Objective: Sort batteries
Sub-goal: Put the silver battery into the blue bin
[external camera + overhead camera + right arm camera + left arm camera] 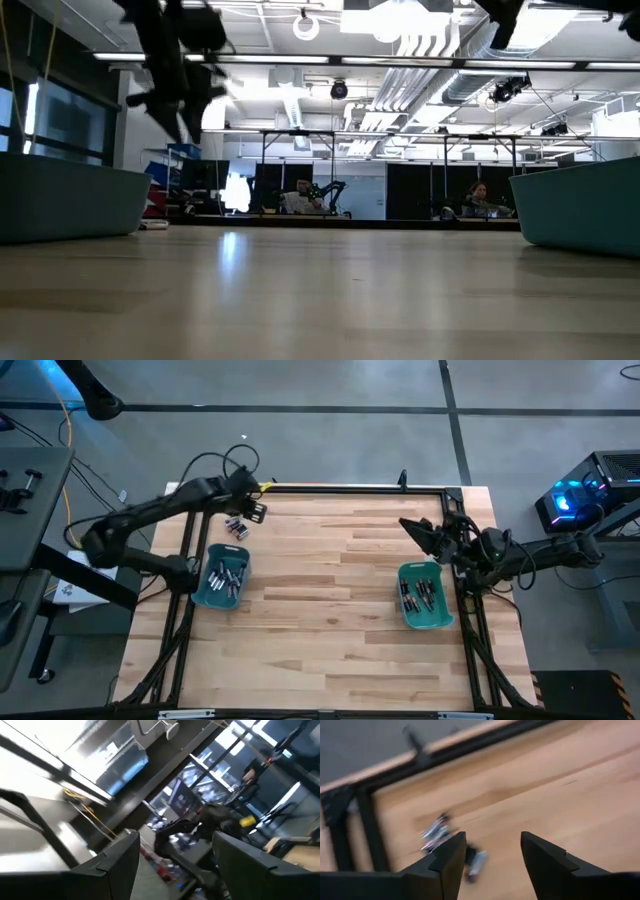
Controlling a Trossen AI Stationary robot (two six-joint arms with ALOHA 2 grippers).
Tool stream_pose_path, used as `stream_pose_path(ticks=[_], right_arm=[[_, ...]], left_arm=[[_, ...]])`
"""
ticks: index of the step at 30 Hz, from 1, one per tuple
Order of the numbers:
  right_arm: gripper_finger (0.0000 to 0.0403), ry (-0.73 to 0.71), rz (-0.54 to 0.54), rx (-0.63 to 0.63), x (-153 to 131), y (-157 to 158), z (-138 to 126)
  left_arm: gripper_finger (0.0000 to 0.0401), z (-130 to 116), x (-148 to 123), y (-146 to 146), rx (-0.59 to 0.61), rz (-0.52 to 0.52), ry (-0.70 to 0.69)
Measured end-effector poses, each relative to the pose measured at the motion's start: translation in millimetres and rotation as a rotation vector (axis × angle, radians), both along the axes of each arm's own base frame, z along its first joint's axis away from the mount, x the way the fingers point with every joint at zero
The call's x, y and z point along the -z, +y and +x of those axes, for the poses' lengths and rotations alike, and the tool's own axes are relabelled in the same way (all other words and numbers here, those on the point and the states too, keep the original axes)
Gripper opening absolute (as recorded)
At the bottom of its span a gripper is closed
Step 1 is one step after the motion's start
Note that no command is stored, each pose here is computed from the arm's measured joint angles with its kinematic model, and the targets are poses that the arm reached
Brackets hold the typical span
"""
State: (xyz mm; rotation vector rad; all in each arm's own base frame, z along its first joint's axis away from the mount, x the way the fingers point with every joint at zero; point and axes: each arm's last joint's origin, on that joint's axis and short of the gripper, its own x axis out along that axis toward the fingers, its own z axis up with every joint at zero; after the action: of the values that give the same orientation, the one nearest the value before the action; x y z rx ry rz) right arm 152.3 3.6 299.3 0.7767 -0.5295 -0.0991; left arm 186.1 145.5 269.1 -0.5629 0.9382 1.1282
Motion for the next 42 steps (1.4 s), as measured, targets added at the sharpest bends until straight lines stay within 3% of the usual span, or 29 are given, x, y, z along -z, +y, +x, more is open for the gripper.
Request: stream_pose_path(ticks=[5,16,21,34,42], right_arm=[[0.0243,0.149,-0.120,0.085,-30.2,-4.5,12.2],[0.0243,0.358,-0.296,0.205,-87.8,-17.7,33.9],[0.0243,0.377,-0.340,0.234,-95.4,-20.9,39.7],[0.0243,0.371,-0.349,0.214,-95.6,-29.2,39.9],[0.0243,0.370,-0.342,0.212,-95.3,-29.4,40.0]], left_arm=[[0.0191,-7.7,34.8,34.4,-0.052,-0.119,0.200],[0.0156,-10.4,78.7,77.1,0.210,-0.241,0.320],[0.0154,-11.0,91.9,86.1,0.273,-0.260,0.366],[0.0152,-24.1,116.2,104.9,0.234,-0.327,0.403],[0.0096,-19.8,122.8,110.7,0.272,-0.300,0.393]])
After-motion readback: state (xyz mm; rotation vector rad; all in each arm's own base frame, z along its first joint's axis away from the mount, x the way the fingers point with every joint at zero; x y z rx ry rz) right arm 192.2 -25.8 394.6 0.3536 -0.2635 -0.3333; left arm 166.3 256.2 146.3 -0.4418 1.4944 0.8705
